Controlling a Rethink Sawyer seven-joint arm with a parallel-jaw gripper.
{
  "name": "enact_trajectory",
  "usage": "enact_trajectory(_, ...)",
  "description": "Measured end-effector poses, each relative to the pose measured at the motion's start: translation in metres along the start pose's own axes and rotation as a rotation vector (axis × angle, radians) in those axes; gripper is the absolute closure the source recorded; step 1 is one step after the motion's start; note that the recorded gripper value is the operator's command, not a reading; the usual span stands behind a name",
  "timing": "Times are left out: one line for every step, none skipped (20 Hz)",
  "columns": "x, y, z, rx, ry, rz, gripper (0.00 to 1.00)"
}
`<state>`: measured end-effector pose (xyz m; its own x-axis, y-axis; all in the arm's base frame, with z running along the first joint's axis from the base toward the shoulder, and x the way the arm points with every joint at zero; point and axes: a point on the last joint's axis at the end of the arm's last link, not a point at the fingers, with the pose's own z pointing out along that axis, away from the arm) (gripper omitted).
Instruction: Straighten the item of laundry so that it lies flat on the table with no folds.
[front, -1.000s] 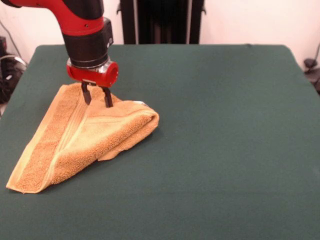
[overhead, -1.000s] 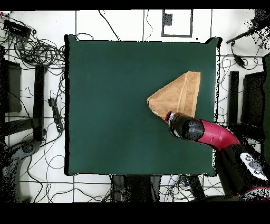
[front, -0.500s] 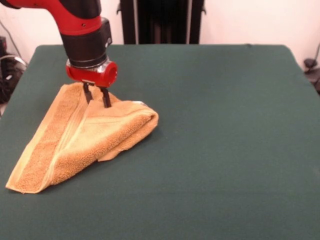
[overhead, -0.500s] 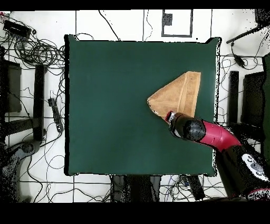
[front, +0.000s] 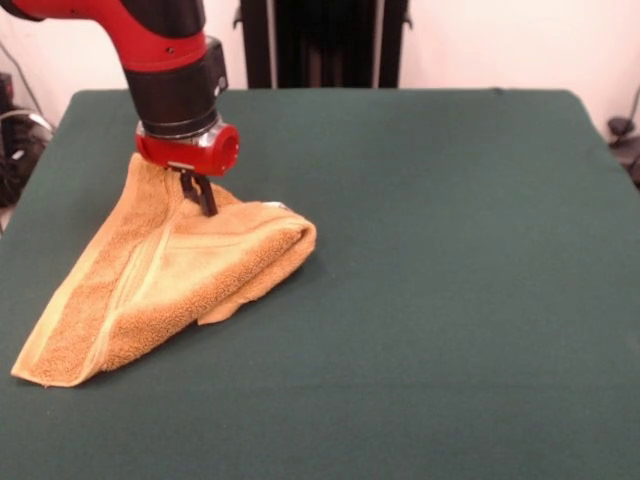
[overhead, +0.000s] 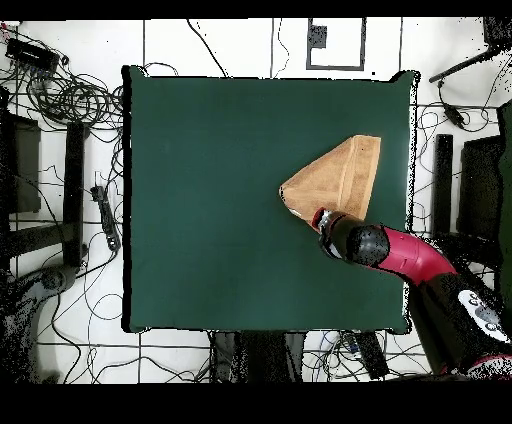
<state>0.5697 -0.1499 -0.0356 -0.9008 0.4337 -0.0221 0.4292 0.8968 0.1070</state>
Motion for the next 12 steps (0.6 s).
enact_trajectory(-0.0001,0.0000,0.0000,0.000,0.000,0.000,1.00)
enact_trajectory(-0.0001,0.0000,0.0000,0.000,0.000,0.000,1.00)
enact_trajectory(-0.0001,0.0000,0.0000,0.000,0.000,0.000,1.00)
enact_trajectory(-0.0001,0.0001,0.0000,0.000,0.000,0.000,1.00)
enact_trajectory(-0.0001,0.0001,0.0000,0.000,0.000,0.000,1.00)
enact_trajectory(-0.0001,0.0001,0.0000,0.000,0.000,0.000,1.00)
enact_trajectory(-0.0001,0.0002,0.0000,0.000,0.000,0.000,1.00)
enact_trajectory(-0.0003,0.0004,0.0000,-0.001,-0.001,0.000,1.00)
enact_trajectory(-0.0003,0.0005,0.0000,-0.001,-0.001,0.000,1.00)
enact_trajectory(-0.0003,0.0006,0.0000,-0.001,-0.001,-0.001,1.00)
enact_trajectory(-0.0003,0.0008,0.0000,-0.001,-0.001,-0.001,1.00)
enact_trajectory(-0.0003,0.0015,-0.0001,0.000,-0.001,-0.003,1.00)
